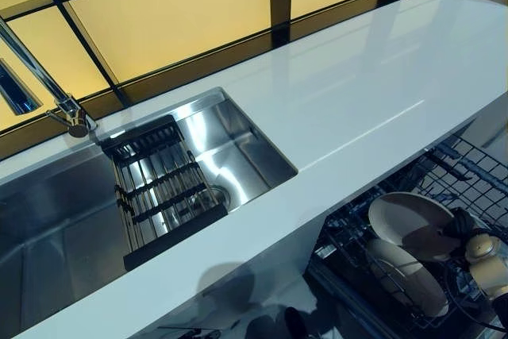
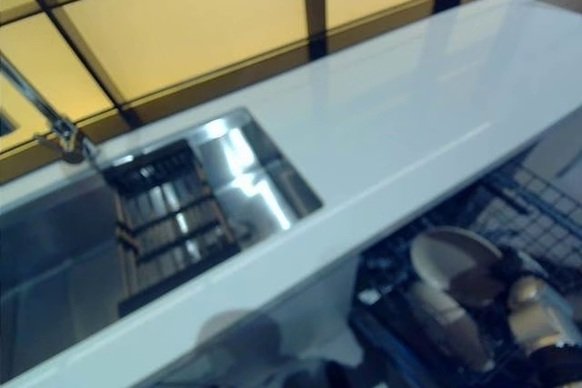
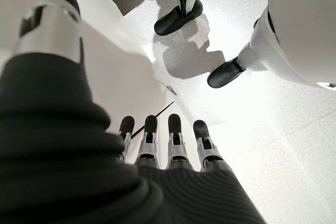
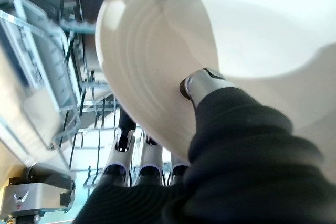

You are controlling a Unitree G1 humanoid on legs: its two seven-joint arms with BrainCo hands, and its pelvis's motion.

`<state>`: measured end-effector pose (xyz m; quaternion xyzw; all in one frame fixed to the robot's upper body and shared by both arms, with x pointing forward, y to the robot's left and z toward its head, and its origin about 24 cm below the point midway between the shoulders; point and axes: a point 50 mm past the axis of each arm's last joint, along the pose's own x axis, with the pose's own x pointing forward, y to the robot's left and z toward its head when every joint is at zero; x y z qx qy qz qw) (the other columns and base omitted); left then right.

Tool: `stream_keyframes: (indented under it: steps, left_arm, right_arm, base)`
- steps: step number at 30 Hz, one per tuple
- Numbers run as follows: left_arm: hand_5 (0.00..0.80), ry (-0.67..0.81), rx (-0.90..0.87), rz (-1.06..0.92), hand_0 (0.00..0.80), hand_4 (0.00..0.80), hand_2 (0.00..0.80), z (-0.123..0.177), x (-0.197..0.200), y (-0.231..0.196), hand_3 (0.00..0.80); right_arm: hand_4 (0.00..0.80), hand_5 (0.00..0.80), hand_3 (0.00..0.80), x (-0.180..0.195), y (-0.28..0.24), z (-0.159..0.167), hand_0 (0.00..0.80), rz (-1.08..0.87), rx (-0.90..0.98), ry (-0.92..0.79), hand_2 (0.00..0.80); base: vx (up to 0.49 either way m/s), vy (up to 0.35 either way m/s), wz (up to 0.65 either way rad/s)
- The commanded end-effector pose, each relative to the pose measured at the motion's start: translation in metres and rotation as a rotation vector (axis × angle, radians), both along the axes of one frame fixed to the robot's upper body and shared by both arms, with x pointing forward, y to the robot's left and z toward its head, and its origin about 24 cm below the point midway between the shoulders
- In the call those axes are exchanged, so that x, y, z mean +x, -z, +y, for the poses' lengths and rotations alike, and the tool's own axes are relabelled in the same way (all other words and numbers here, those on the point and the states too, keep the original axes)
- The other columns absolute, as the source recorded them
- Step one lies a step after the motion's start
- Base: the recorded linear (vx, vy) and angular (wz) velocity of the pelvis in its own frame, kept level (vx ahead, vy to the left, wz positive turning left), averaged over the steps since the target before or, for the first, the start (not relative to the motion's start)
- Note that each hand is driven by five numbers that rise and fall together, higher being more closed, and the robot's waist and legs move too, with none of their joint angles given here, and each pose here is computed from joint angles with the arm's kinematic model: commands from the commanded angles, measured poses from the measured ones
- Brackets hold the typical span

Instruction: Take plates into dishwasher

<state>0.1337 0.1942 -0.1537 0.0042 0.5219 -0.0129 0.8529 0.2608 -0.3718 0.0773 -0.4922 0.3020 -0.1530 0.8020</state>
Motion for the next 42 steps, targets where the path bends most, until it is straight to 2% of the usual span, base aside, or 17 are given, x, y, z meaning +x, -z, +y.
stream_keyframes:
  steps: [1,12,22,23,24,25,36,42]
  left_arm:
    - [0.0,-0.004,0.021,-0.045,0.0,0.0,0.0,0.012,0.012,-0.006,0.0]
    - [0.0,0.04,0.016,-0.065,0.0,0.0,0.0,0.005,0.021,-0.008,0.0]
    - [0.0,0.068,0.014,-0.062,0.0,0.0,0.0,0.005,0.023,-0.009,0.0]
    - [0.0,0.068,0.015,-0.064,0.0,0.0,0.0,0.005,0.024,-0.009,0.0]
    - [0.0,0.068,0.015,-0.065,0.0,0.0,0.0,0.006,0.024,-0.01,0.0]
    - [0.0,0.066,0.016,-0.065,0.0,0.0,0.0,0.006,0.024,-0.01,0.0]
    - [0.0,0.027,0.042,-0.054,0.0,0.0,0.0,0.015,0.024,-0.011,0.0]
    - [0.0,-0.089,0.046,0.006,0.0,0.0,0.0,0.028,0.014,-0.008,0.0]
  right_arm:
    - [0.8,0.8,0.8,0.019,-0.005,0.01,0.8,-0.028,-0.045,-0.045,0.8]
    - [0.8,0.8,0.8,0.009,0.042,0.018,0.8,0.077,0.023,0.02,0.8]
    - [0.8,0.8,0.8,0.009,0.048,0.017,0.8,0.094,0.054,0.053,0.8]
    - [0.765,0.765,0.765,0.01,0.047,0.018,0.765,0.084,0.061,0.055,0.765]
    - [0.047,0.047,0.047,0.01,0.046,0.018,0.047,0.07,0.064,0.059,0.047]
    - [0.0,0.0,0.0,0.01,0.047,0.018,0.0,0.072,0.081,0.06,0.0]
    - [0.0,0.0,0.0,0.011,0.013,0.002,0.0,-0.036,0.089,0.092,0.0]
    - [0.0,0.0,0.0,0.008,-0.028,-0.018,0.0,-0.086,0.084,0.116,0.0]
  base:
    - [-0.009,-0.001,0.07]
    - [-0.005,0.001,0.03]
    - [-0.001,0.001,0.05]
    - [0.0,0.0,0.0]
    - [0.0,0.0,0.0]
    - [0.0,0.0,0.0]
    - [0.0,0.0,0.0]
    - [0.0,0.0,0.0]
